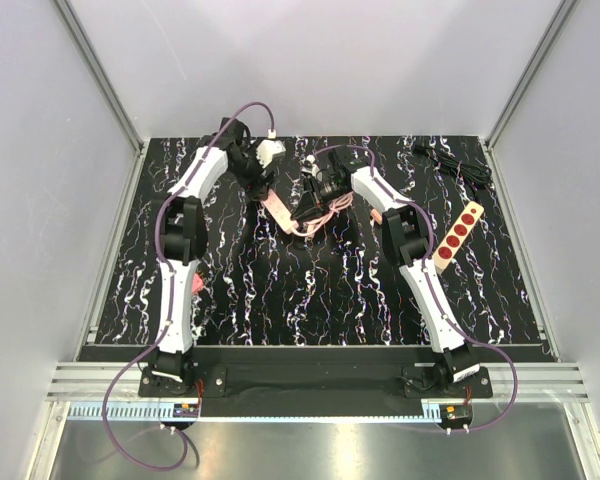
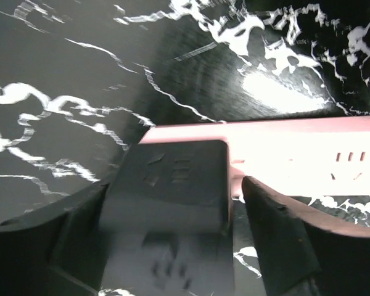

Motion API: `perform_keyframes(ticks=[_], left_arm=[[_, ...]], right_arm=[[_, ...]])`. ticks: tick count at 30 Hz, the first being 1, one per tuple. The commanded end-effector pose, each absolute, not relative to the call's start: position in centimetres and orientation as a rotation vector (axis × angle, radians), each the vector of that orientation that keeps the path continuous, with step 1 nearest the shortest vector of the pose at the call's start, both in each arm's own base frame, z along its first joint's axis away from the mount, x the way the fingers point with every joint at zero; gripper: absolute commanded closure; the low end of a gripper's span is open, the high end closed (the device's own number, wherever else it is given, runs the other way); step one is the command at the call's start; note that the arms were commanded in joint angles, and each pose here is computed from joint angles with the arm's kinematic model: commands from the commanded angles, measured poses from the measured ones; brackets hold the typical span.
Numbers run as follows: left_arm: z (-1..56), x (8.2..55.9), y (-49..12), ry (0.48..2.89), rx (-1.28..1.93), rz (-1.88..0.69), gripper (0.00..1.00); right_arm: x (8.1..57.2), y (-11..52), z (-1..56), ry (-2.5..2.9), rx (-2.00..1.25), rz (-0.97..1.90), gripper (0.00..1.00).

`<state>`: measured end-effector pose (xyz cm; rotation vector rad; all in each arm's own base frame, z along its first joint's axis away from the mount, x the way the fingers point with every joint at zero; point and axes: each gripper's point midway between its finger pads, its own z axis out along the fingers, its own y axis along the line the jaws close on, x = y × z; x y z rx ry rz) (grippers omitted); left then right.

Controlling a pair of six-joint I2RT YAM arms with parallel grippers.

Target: Insert the plug

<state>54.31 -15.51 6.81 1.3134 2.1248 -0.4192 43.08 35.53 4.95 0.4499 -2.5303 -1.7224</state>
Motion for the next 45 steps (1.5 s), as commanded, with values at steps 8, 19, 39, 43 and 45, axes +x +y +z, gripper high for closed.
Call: perform_keyframes(ticks=[8, 19, 39, 43, 45], left_arm=[[14.6, 52.3, -14.1, 2.078, 1.123, -0.245, 0.01], [22.5, 51.3, -11.6, 2.095, 0.624, -0.329, 0.01], [19.8, 49.2, -8.6, 2.265, 0.219, -0.471, 1.0], [18.2, 49.4, -9.8, 2.287, 0.238, -0.476, 1.0], [16.5, 49.5, -9.9, 2.317, 0.222, -0.456, 1.0]], right_arm=[[41.8, 35.7, 2.4, -2.572, 0.552, -1.665, 1.0], [38.5, 38.8, 3.1, -2.504, 0.573, -1.658, 1.0], [37.0, 40.2, 2.7, -2.402, 0.503, -1.722, 1.0], [36.9, 40.4, 2.5, -2.4, 0.505, -1.722, 1.0], [36.9, 40.4, 2.4, -2.402, 0.505, -1.72, 1.0]])
